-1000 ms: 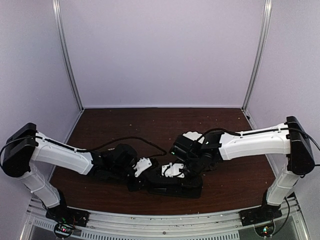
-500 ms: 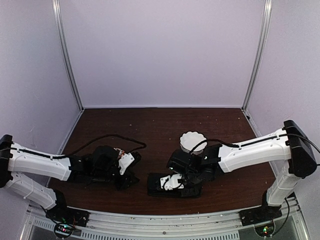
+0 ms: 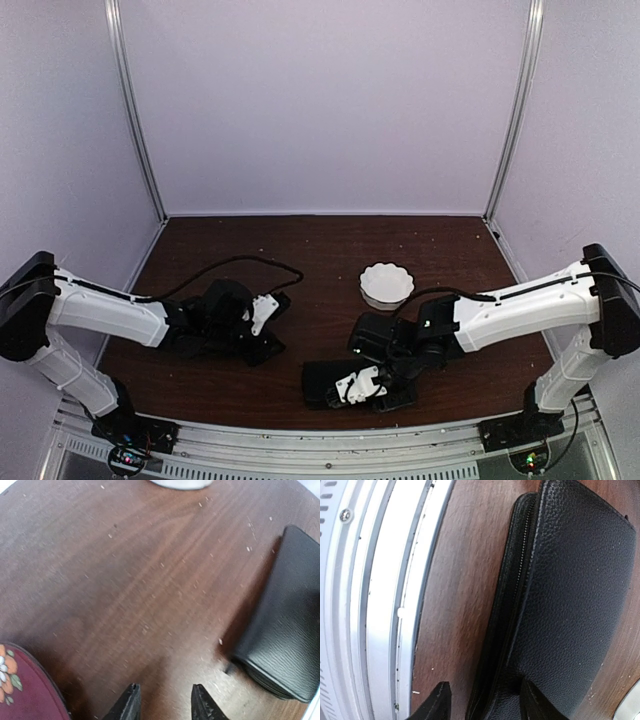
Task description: Sort the hair-cutting tools
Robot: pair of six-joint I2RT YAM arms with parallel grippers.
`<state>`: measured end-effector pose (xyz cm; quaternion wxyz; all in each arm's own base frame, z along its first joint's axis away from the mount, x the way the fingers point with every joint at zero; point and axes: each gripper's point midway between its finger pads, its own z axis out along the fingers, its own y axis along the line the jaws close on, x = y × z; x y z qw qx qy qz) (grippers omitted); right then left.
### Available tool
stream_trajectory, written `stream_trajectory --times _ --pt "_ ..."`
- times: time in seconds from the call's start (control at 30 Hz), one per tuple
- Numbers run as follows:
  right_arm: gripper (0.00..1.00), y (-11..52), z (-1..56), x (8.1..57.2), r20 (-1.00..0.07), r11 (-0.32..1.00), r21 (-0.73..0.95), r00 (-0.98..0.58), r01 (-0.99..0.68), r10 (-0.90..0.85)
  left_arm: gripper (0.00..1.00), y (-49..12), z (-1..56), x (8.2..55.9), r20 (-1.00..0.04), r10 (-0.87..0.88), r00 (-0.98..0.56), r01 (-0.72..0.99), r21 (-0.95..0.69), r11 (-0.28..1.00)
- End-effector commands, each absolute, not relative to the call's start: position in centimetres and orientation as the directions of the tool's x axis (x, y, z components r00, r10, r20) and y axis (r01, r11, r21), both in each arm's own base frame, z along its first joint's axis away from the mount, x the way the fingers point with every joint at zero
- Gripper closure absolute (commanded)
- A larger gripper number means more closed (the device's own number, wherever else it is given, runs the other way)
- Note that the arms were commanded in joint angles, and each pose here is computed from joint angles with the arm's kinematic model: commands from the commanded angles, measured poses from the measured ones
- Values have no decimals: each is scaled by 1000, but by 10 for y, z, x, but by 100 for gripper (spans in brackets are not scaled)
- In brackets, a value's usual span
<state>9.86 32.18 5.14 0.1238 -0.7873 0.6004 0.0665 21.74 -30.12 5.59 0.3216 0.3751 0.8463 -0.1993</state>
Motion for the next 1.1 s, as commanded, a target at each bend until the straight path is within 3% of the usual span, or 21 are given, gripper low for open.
stream_trajectory --times 0.0,0.27,0.8,1.07 --pt "54 309 51 87 -224 -277 -72 286 -958 -932 63 -315 76 235 -757 482 -442 796 -84 599" --pt "56 321 55 104 -234 -255 -166 289 -953 -928 62 -346 63 211 -728 576 -371 915 -180 362" --pt "45 334 112 106 -294 -219 -235 284 -947 -913 60 -339 50 188 -693 615 -376 922 -213 323" --pt "44 346 67 122 -266 -190 -301 274 -934 -924 60 -348 32 189 -656 666 -355 934 -222 279"
